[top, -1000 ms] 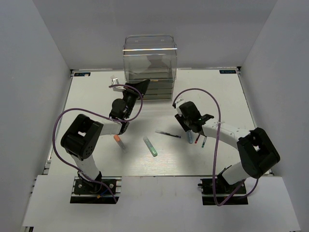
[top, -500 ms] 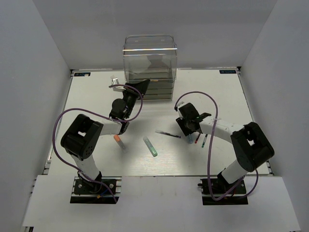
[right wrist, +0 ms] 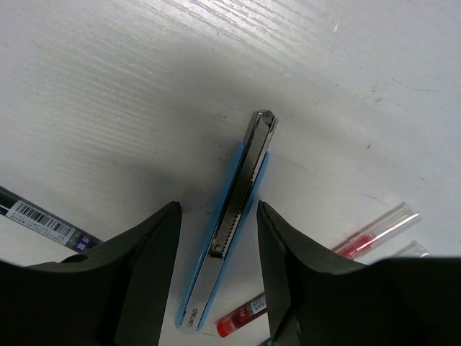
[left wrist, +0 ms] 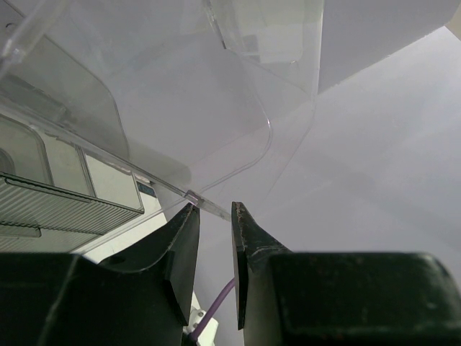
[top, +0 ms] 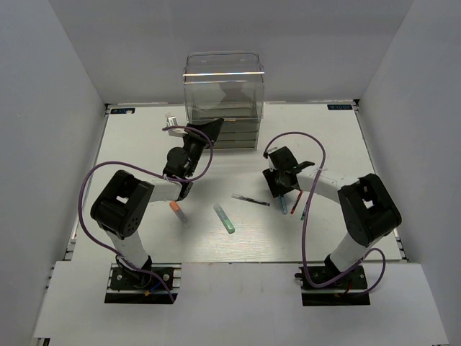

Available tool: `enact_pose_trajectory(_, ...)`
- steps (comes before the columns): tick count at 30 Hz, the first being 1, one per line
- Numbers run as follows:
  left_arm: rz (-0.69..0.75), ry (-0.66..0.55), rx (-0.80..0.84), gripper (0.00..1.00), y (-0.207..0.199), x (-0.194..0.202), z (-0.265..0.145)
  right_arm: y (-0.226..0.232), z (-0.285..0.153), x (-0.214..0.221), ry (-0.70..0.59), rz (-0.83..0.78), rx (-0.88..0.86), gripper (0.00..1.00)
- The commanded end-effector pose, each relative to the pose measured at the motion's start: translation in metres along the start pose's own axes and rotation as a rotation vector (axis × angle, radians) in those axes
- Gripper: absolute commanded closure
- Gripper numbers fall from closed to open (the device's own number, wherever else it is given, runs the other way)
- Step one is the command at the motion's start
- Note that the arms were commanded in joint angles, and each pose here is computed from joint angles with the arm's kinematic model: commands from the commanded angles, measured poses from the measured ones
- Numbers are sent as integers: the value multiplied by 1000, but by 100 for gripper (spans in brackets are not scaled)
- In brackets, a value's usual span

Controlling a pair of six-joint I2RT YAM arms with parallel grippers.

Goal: Sort the stationery into containers
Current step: Pick up the pen from the center of the board.

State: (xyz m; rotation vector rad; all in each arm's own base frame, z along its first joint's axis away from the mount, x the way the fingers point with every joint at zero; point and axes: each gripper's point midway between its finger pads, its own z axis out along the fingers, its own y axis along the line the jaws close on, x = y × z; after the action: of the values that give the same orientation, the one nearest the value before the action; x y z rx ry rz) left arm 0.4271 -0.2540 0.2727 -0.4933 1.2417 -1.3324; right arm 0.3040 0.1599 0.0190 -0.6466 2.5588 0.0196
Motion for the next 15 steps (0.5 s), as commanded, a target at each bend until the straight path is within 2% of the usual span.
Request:
enact_pose_trajectory(1,-23,-139,216,65,-71,-42,-1,-4,4,7,49,71,-15,47)
enact_pose_trajectory(10,-23,-139,216,65,-69,-41,-3,-3,14,22,139,163,-113,50)
enact_pose_trajectory(15,-19,-147,212,65,-68,-45,-2,3,19,31,175,183,-188,63)
